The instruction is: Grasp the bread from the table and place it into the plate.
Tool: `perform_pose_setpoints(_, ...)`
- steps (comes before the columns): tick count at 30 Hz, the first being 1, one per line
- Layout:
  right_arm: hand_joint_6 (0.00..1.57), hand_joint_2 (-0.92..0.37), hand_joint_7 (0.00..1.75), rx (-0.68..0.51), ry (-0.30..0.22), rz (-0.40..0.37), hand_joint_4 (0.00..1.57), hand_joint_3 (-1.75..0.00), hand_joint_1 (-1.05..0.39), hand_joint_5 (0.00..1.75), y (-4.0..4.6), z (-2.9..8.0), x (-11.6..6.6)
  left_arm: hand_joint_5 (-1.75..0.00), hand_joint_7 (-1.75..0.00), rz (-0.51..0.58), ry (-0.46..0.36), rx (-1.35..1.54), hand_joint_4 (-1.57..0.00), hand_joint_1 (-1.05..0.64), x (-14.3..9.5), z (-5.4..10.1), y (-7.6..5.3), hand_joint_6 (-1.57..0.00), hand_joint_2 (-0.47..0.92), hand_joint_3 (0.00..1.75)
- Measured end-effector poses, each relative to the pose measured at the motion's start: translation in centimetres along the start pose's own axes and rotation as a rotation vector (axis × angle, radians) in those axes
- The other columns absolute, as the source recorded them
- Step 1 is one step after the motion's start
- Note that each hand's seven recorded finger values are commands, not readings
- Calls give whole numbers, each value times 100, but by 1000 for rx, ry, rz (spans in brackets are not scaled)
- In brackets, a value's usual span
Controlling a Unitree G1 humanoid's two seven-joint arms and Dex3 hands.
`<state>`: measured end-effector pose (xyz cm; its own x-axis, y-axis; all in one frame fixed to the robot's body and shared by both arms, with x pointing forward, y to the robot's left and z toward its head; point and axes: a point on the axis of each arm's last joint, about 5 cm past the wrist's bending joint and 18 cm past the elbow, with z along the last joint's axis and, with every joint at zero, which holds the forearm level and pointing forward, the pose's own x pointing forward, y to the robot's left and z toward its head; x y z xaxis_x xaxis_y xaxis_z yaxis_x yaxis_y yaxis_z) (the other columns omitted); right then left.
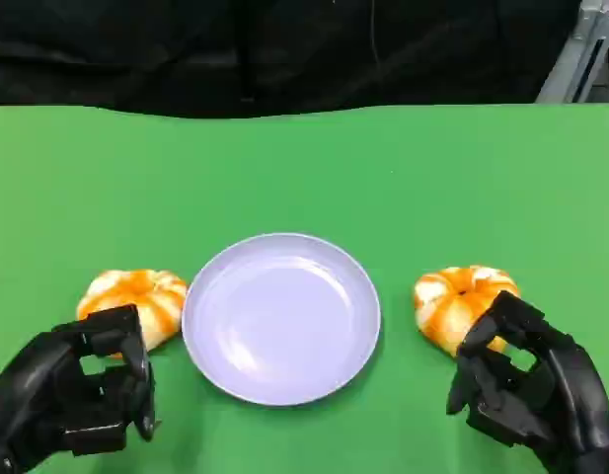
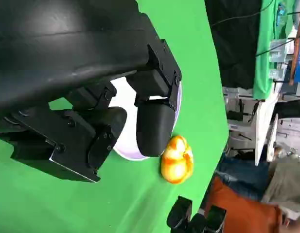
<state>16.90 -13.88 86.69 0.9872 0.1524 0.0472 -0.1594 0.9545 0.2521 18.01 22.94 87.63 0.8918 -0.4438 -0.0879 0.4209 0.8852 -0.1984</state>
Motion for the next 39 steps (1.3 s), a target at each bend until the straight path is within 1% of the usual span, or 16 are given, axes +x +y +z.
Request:
perform_pose_setpoints(15, 63, -67, 167, -4, 1, 0, 82, -105, -11, 175, 3, 0, 1, -175, -175, 2, -1, 1, -89, 9, 2, 2, -2, -73, 59, 135)
perform_pose_setpoints(16, 63, -66, 167, -4, 1, 0, 82, -105, -11, 175, 3, 0, 1, -175, -175, 2, -1, 1, -85, 10, 2, 2, -2, -71, 60, 133)
perform_pose_setpoints(17, 63, -66, 166, -4, 1, 0, 82, -105, -11, 175, 3, 0, 1, -173, -165, 2, -1, 1, -68, 9, 2, 2, -3, -63, 60, 126)
perform_pose_setpoints(18, 63, -66, 166, -3, 2, 0, 82, -104, -11, 175, 3, 1, 1, -171, -155, 6, -4, 3, -59, 7, 3, 1, -6, -60, 61, 119)
perform_pose_setpoints(19, 63, -67, 166, -3, 3, 1, 82, -104, -11, 175, 3, 2, 1, -170, -150, 19, -12, 10, -54, 7, 8, 0, -14, -59, 62, 115)
perform_pose_setpoints(20, 63, -66, 166, -3, 3, 1, 82, -104, -11, 175, 3, 4, 2, -124, -100, 32, -21, 11, -40, 0, 13, -3, -23, -52, 76, 77)
perform_pose_setpoints(21, 64, -66, 165, -3, 2, 1, 82, -104, -11, 175, 4, 6, 2, -100, -69, 50, -23, 25, -40, -3, 18, -2, -32, -57, 84, 57)
perform_pose_setpoints(22, 64, -66, 165, -3, 1, 2, 82, -104, -11, 175, 5, 8, 3, -88, -52, 67, -19, 36, -40, -4, 19, -3, -37, -60, 88, 47)
perform_pose_setpoints(23, 64, -66, 165, -3, 0, 1, 82, -104, -11, 175, 5, 9, 3, -67, -33, 83, -13, 49, -27, -13, 18, -2, -40, -50, 90, 39)
perform_pose_setpoints(24, 64, -66, 165, -3, 0, 1, 82, -104, -11, 175, 5, 9, 3, -44, -16, 92, -12, 70, -21, -22, 16, 3, -42, -43, 91, 33)
perform_pose_setpoints(26, 64, -66, 165, -4, 0, 0, 82, -104, -11, 175, 5, 9, 3, -25, -3, 90, -35, 126, -9, -45, 19, 20, -47, -32, 92, 29)
perform_pose_setpoints(28, 64, -66, 165, -4, 0, 1, 82, -104, -11, 175, 6, 9, 3, -21, -1, 89, -50, 183, -7, -51, 18, 28, -42, -30, 92, 28)
perform_pose_setpoints(29, 64, -67, 166, -4, 0, 1, 83, -104, -11, 175, 6, 9, 3, -10, -1, 91, -51, 200, -3, -62, 17, 28, -36, -24, 92, 33)
perform_pose_setpoints(30, 64, -67, 166, -4, 0, 1, 83, -104, -11, 175, 6, 9, 3, -5, 0, 99, -48, 227, -1, -66, 16, 26, -32, -21, 92, 35)
perform_pose_setpoints(34, 63, -67, 166, -4, 0, 2, 83, -104, -11, 175, 7, 9, 3, 0, 0, 168, -14, 425, 0, -76, 39, 37, 8, -16, 92, 39)
perform_pose_setpoints(39, 64, -66, 167, -4, 0, 1, 84, -105, -11, 175, 6, 8, 3, 0, -1, 262, 1, 591, 0, -87, 131, 30, 82, -19, 92, 31)
